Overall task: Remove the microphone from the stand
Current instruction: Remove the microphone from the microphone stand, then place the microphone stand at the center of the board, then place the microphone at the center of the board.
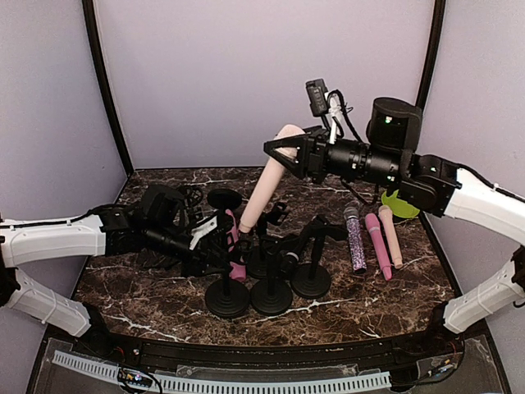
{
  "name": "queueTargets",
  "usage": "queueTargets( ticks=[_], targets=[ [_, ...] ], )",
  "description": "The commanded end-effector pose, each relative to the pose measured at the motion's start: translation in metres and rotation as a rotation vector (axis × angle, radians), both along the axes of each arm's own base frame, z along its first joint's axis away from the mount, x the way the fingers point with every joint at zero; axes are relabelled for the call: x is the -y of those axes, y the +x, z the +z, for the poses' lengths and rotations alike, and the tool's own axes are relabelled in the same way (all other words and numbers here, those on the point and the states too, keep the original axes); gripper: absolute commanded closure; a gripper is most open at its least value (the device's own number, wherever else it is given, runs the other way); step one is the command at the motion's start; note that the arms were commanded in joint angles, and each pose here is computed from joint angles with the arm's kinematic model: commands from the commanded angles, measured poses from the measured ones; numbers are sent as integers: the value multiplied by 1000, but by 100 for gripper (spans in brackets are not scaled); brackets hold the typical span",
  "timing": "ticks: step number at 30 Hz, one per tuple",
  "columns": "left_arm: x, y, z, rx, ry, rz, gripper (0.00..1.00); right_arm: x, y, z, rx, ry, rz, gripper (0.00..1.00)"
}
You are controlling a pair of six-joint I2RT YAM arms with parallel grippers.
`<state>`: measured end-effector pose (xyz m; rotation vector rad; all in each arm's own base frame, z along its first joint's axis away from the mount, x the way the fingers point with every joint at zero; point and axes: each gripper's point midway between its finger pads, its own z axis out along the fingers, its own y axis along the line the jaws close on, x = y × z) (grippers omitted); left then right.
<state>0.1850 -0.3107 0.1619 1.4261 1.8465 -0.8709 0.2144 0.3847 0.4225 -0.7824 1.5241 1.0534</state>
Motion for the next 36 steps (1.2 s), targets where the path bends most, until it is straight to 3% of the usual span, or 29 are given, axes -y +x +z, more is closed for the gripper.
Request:
queueTargets(
  ticks=[1, 6, 8, 16, 24, 29, 36],
  targets=[
    [-27, 7, -31, 1, 143, 103, 64, 36, 11, 44, 72, 144, -138, 100],
    [-27, 9, -16, 44, 102, 113, 43, 71, 26, 50, 82, 159, -314, 100],
    [-28, 9, -12, 61, 90, 117, 40, 88, 33, 50, 85, 153, -403, 100],
    [-30, 10, 14, 129, 17, 135, 37, 165, 54, 43, 89, 23, -779, 100],
    [-25, 13, 53, 176, -88, 155, 34, 216, 70, 10, 53, -164, -982, 100],
    [-16, 15, 74, 156, -135, 151, 30, 238, 94, -22, -26, -209, -984, 100],
    [-12, 17, 100, 113, -203, 186, 22, 248, 136, -85, -248, -248, -850, 100]
  ],
)
